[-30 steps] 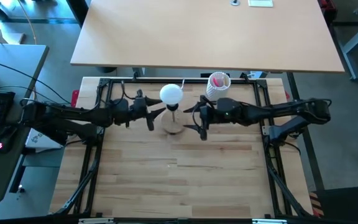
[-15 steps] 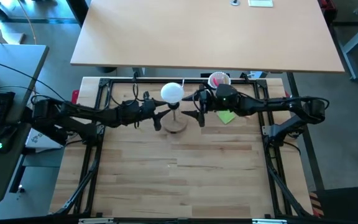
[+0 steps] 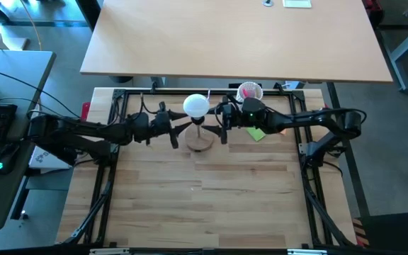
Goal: Screw lightbulb
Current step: Insert the white lightbulb into the brown lamp
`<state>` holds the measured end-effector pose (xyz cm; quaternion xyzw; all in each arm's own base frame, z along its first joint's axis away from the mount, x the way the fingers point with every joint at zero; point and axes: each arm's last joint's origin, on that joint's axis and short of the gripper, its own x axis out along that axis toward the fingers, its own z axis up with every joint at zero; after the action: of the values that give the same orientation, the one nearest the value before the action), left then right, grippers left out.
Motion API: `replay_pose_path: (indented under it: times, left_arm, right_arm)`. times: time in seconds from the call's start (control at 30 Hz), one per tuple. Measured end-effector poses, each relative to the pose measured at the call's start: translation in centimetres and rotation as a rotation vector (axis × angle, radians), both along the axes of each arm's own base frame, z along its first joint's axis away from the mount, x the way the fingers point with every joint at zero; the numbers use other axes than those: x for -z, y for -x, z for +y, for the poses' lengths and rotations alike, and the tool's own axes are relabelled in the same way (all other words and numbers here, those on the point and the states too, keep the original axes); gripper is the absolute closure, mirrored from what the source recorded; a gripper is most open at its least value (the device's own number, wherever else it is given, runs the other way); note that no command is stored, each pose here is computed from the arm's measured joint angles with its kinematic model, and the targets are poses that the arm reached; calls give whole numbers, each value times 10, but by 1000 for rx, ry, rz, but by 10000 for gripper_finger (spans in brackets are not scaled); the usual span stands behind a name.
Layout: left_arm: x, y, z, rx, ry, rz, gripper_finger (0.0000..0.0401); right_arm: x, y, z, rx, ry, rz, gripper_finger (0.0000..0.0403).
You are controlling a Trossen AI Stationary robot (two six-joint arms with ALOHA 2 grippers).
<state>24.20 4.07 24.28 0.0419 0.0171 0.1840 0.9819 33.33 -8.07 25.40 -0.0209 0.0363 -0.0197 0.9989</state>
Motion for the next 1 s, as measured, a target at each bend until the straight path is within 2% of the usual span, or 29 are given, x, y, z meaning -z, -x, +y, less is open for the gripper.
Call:
replay_pose_path:
  times: [0.27,0.57,0.7,0.8,0.9,1.0]
  left_arm:
    - [4,-9,9,-28,11,-75,270]
    - [14,-14,16,-63,36,-64,272]
    - [15,-14,19,-121,38,-51,272]
    - [17,-13,18,-129,41,-28,272]
    - [18,-14,17,-123,48,-23,272]
    - [17,-14,14,-113,48,-29,272]
  right_arm:
    - [6,-3,-5,2,-11,0,123]
    - [6,-5,6,-51,-37,3,123]
    - [8,-7,17,-135,-47,25,123]
    - [9,-8,23,-149,-45,34,123]
    - [11,-8,23,-114,-37,49,123]
    - [12,-8,20,5,-41,63,123]
